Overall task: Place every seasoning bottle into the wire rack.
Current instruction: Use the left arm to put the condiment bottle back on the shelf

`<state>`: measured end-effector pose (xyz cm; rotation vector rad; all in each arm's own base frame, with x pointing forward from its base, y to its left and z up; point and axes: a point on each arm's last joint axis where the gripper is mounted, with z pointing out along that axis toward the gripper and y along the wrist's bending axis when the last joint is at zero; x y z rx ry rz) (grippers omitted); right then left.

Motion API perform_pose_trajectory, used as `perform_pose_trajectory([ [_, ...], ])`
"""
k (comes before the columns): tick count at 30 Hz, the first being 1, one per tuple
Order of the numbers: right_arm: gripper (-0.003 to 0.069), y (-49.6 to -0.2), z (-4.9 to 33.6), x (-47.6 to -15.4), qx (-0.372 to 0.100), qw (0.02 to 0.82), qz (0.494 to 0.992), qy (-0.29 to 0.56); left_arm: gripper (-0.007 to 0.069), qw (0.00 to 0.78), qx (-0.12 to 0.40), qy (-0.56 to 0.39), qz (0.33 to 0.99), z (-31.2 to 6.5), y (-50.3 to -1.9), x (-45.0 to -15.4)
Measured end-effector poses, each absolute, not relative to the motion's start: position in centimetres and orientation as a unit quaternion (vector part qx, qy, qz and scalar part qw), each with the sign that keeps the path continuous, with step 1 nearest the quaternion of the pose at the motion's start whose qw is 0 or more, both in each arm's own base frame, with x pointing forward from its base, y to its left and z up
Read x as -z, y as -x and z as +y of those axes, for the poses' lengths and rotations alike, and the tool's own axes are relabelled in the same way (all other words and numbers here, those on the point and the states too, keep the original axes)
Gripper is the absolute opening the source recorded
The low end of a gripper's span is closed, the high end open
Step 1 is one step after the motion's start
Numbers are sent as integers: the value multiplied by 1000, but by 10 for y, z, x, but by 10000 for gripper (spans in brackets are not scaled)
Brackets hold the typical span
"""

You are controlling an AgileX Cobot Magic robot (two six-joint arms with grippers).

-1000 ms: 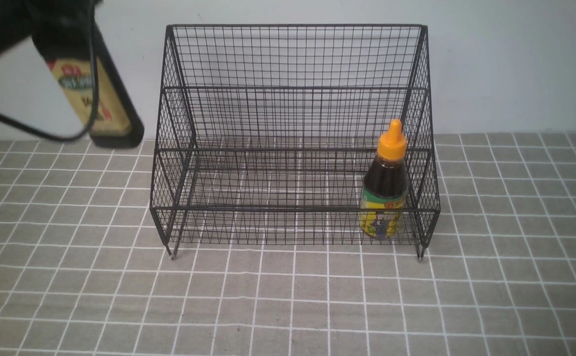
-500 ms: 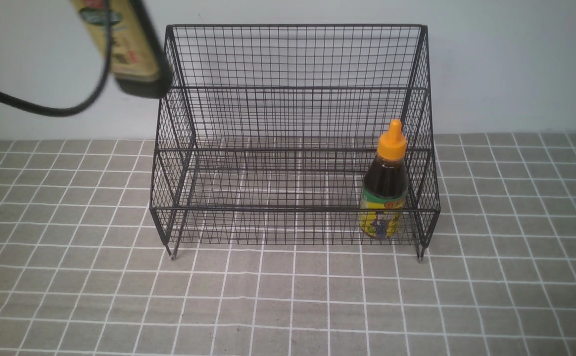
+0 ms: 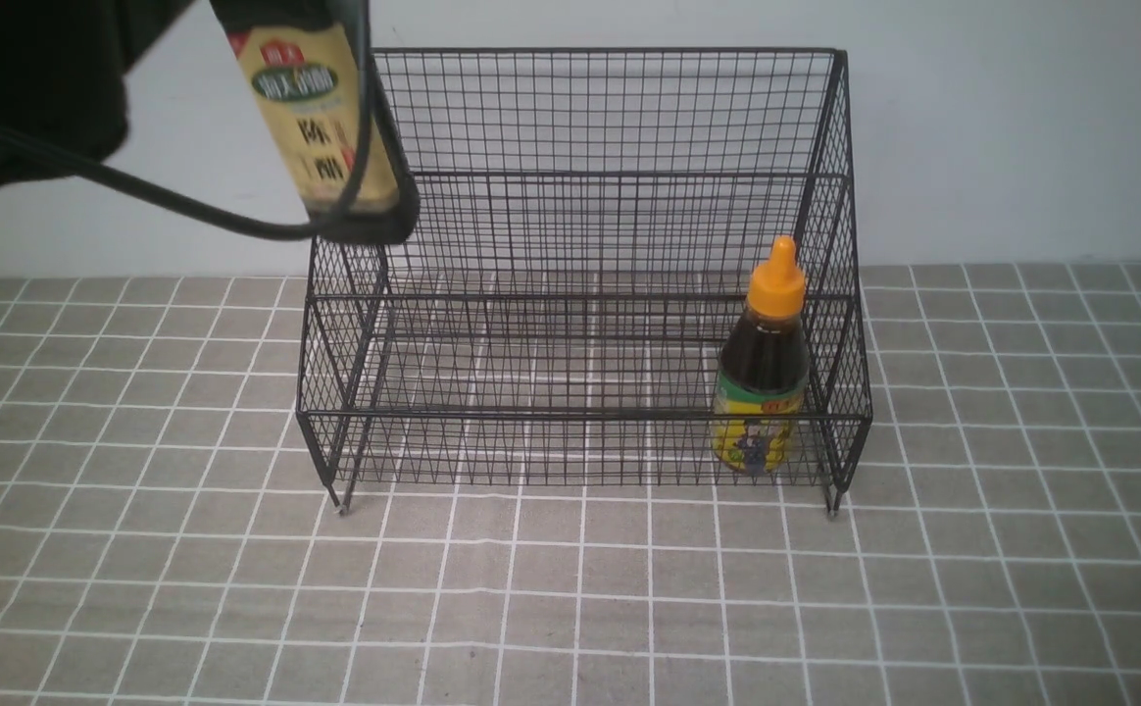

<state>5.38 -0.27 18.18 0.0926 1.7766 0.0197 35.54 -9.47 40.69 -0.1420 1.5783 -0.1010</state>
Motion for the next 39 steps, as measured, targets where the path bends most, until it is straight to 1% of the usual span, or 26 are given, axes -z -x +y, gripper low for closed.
perform_pose_trajectory([
  [6,-12,-54,-3,-182,-9,630,776,-40,301,681,35,64,729,-99,-370,-385],
  [16,-12,-54,-3,-182,-9,630,776,-40,301,646,40,40,761,-111,-390,-350],
  [17,-12,-54,-3,-182,-9,630,776,-40,301,637,37,36,769,-113,-395,-340],
  [21,-12,-54,-3,-182,-9,630,776,-40,301,618,30,31,785,-117,-405,-318],
  [24,-12,-54,-3,-182,-9,630,776,-40,301,609,28,28,792,-119,-409,-308],
  [33,-12,-54,-3,-182,-9,630,776,-40,304,607,28,26,794,-120,-411,-305],
  [36,-12,-54,-3,-182,-9,630,776,-40,353,610,27,25,792,-120,-411,-308],
  [39,-12,-54,-3,-182,-9,630,776,-40,379,611,24,22,791,-120,-411,-310],
])
